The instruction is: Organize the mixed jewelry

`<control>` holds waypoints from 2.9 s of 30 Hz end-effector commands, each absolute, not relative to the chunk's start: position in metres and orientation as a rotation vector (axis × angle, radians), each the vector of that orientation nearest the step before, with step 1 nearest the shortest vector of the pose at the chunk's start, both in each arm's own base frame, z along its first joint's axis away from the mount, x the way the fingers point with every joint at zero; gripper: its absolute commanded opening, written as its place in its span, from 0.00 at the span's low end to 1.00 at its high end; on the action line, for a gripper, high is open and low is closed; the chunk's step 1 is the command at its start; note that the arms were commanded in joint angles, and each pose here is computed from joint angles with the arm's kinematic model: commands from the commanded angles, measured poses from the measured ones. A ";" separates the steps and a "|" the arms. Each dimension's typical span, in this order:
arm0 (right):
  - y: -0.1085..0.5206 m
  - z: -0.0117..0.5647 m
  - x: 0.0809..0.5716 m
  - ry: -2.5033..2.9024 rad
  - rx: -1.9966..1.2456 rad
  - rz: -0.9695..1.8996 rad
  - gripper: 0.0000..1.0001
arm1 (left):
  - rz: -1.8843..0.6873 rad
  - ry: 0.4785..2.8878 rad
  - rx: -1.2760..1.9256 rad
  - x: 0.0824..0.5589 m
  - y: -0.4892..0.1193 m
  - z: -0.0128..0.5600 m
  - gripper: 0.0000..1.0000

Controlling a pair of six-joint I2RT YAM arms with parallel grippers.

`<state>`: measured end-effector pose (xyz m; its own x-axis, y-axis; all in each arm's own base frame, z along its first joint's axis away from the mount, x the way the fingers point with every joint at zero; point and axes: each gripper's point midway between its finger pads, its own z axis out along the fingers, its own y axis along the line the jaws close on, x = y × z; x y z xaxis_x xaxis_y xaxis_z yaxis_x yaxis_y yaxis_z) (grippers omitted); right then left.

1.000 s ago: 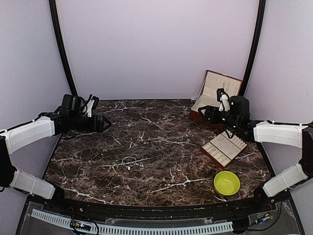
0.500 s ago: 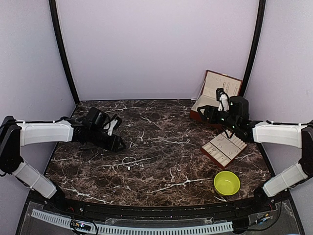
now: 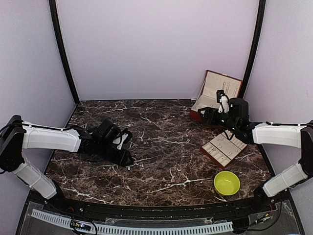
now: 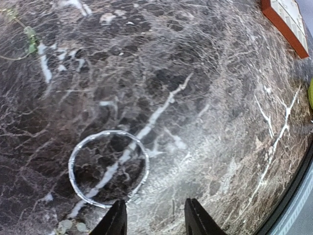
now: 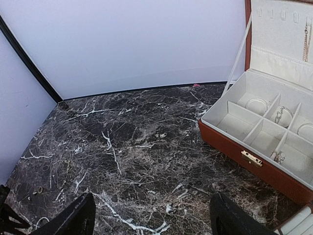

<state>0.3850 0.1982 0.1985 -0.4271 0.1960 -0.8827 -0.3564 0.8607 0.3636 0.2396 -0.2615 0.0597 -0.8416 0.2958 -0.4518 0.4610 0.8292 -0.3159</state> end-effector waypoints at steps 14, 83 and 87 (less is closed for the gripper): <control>0.187 0.210 0.378 1.866 -0.089 0.575 0.81 | -0.486 2.548 1.096 0.237 -0.281 0.043 0.30; 0.203 0.203 0.371 1.885 -0.141 0.684 0.82 | -0.334 2.348 1.402 0.221 -0.281 0.037 0.00; 0.212 0.191 0.370 1.936 -0.170 0.709 0.81 | -0.355 2.314 1.399 0.223 -0.287 0.047 0.00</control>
